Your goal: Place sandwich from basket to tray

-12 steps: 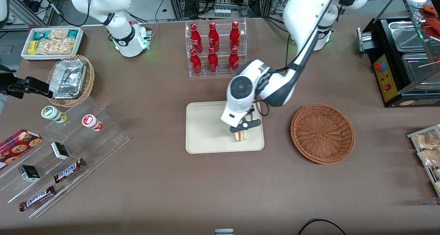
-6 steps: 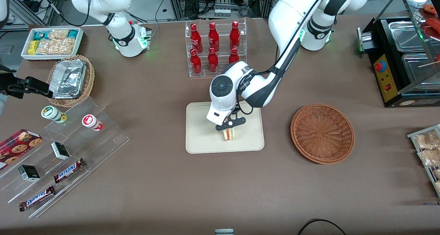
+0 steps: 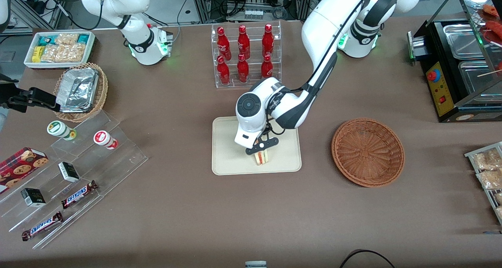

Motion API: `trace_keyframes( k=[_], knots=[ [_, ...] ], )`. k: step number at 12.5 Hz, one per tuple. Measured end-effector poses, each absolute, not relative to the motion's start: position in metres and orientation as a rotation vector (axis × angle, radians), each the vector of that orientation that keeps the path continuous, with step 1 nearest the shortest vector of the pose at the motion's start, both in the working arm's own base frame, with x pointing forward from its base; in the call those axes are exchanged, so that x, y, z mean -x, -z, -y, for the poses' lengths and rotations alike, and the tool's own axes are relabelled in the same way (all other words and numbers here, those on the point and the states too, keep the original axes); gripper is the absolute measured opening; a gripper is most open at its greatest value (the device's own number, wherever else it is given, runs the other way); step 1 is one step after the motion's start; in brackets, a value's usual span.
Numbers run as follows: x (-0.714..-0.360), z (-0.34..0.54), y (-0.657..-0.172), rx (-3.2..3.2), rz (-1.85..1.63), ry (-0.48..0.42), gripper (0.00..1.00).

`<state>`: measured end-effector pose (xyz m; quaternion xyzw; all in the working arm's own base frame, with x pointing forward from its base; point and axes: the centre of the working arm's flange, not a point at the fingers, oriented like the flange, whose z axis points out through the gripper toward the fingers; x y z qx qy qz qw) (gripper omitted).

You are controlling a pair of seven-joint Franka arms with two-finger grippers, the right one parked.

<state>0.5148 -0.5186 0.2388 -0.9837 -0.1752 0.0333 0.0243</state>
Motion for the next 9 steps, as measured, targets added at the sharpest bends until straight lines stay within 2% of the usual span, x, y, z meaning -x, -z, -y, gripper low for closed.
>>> trace_keyframes(
  k=[4,7,9],
  knots=[
    [-0.518,0.521,-0.252,3.048,0.547,-0.093,0.68],
    [-0.527,0.513,-0.309,3.056,0.515,-0.062,1.00],
    [-0.528,0.497,-0.363,3.063,0.362,-0.063,1.00]
  ],
)
